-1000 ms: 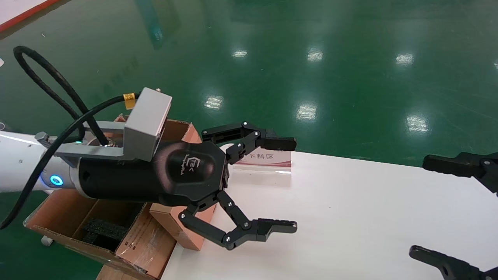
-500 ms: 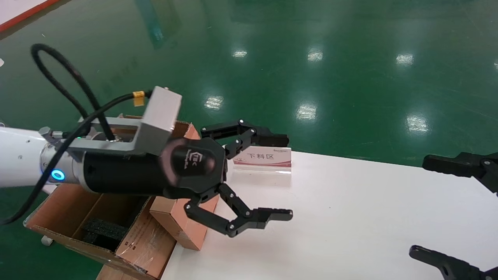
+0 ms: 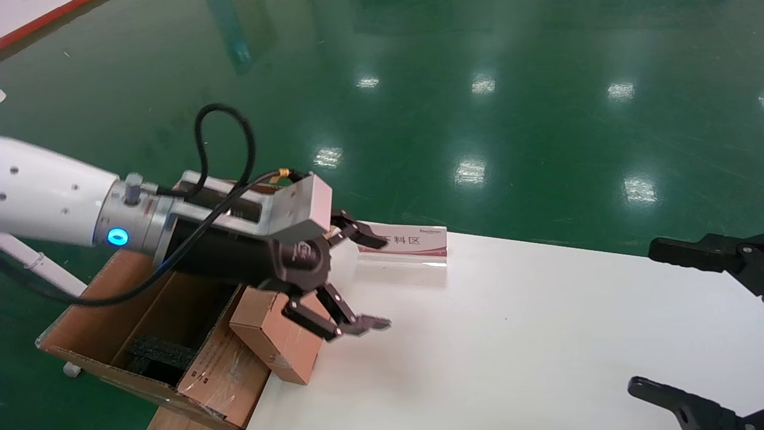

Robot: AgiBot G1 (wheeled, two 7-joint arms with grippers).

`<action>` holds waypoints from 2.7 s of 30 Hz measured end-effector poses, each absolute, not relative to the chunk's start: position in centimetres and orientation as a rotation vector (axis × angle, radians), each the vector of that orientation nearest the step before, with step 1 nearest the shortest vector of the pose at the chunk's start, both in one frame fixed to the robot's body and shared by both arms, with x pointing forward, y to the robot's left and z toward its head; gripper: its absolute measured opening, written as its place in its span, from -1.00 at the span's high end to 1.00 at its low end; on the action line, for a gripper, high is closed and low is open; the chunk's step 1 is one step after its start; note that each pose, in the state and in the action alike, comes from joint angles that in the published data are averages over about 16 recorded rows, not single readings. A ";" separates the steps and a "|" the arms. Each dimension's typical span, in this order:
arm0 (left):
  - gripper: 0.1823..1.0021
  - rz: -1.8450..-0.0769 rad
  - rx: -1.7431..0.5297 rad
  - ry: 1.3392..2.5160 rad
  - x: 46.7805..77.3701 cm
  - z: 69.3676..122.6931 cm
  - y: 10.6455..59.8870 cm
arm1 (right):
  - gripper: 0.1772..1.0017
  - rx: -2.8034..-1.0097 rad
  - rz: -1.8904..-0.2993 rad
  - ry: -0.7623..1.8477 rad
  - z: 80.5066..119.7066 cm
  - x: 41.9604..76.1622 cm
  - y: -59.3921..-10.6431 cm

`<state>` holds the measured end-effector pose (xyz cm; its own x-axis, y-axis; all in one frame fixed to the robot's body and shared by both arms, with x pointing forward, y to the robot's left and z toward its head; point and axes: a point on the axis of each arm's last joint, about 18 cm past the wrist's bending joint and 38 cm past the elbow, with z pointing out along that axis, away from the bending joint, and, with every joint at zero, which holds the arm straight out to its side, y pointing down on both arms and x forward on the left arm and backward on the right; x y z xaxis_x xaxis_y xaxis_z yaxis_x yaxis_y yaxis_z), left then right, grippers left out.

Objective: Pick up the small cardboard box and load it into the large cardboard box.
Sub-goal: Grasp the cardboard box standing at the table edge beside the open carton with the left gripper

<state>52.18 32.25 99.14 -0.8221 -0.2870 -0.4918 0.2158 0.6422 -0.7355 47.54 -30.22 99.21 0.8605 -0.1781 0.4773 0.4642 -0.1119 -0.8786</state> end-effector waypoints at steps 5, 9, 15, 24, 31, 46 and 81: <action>-1.00 -0.982 -0.191 2.338 53.5 99.3 32.7 | -1.00 -1.595 -0.552 -0.230 99.2 47.5 -30.2; -1.00 -0.885 -0.302 2.368 54.3 99.6 32.9 | -1.00 -1.595 -0.552 -0.230 99.2 47.5 -30.2; -1.00 -0.765 -0.465 2.376 55.3 100.2 33.3 | -1.00 -1.595 -0.552 -0.230 99.2 47.5 -30.2; -1.00 -0.659 -0.684 2.325 56.4 101.4 33.8 | -1.00 -1.595 -0.552 -0.230 99.2 47.5 -30.2; -1.00 -0.622 -0.811 2.268 57.0 102.1 34.3 | -1.00 -1.595 -0.552 -0.230 99.2 47.5 -30.2; -1.00 -0.532 -0.957 2.210 56.9 102.5 35.5 | -1.00 -1.595 -0.552 -0.230 99.2 47.5 -30.2; -1.00 -0.428 -1.131 2.278 56.7 99.6 36.3 | -1.00 -1.595 -0.552 -0.230 99.2 47.5 -30.2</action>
